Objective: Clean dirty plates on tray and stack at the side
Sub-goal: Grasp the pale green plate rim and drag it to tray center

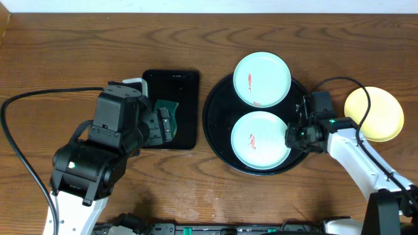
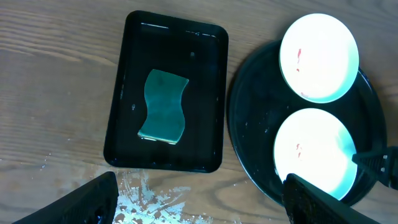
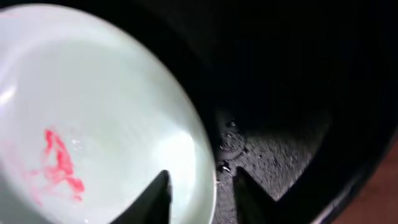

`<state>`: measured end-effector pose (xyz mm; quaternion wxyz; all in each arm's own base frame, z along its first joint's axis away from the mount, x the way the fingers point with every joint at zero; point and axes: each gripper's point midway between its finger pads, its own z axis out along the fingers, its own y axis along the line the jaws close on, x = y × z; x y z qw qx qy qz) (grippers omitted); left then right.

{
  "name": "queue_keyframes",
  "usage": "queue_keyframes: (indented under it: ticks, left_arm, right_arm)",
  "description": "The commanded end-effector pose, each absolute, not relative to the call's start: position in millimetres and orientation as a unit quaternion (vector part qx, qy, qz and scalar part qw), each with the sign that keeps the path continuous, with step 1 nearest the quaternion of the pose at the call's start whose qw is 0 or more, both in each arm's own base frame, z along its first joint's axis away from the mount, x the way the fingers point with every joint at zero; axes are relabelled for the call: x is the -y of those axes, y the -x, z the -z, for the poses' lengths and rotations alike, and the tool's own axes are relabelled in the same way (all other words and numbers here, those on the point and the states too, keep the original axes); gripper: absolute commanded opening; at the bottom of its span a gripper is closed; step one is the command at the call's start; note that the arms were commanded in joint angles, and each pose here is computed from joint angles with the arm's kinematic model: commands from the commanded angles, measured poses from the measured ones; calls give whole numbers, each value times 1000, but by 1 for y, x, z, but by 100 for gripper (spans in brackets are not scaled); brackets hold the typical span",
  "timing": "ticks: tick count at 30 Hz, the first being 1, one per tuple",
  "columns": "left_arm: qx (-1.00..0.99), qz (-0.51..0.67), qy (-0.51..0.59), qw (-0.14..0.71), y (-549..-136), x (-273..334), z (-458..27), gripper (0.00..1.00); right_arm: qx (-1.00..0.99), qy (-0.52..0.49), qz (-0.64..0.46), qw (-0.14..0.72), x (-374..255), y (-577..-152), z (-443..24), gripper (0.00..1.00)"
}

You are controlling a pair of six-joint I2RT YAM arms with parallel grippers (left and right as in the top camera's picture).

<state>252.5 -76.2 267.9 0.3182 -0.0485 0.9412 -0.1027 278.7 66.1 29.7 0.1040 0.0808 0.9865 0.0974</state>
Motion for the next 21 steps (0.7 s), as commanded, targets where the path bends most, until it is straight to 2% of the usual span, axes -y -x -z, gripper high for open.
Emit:
queue_keyframes:
  ticks: [1, 5, 10, 12, 14, 17, 21]
  left_arm:
    - [-939, 102, 48, 324, -254, 75, -273, 85]
    - [-939, 102, 48, 324, -254, 75, -273, 85]
    - [-939, 102, 48, 324, -254, 75, -273, 85]
    - [-939, 102, 48, 324, -254, 75, -273, 85]
    - [-939, 102, 48, 324, -254, 75, -273, 85]
    - [-938, 107, 58, 324, -254, 76, -273, 85]
    - [-936, 129, 84, 316, -253, 80, -273, 85]
  right_arm:
    - [-981, 34, -93, 165, -73, -305, -61, 35]
    - [-981, 54, -85, 165, -71, -304, -64, 34]
    - [-987, 50, -64, 140, -63, -295, -36, 36]
    - [-988, 47, -62, 135, -63, -294, -24, 34]
    - [-990, 38, -63, 122, -62, -292, -12, 29]
    - [-990, 37, -77, 109, -68, -291, -3, 16]
    - [-992, 35, -73, 98, -66, -290, 7, 6]
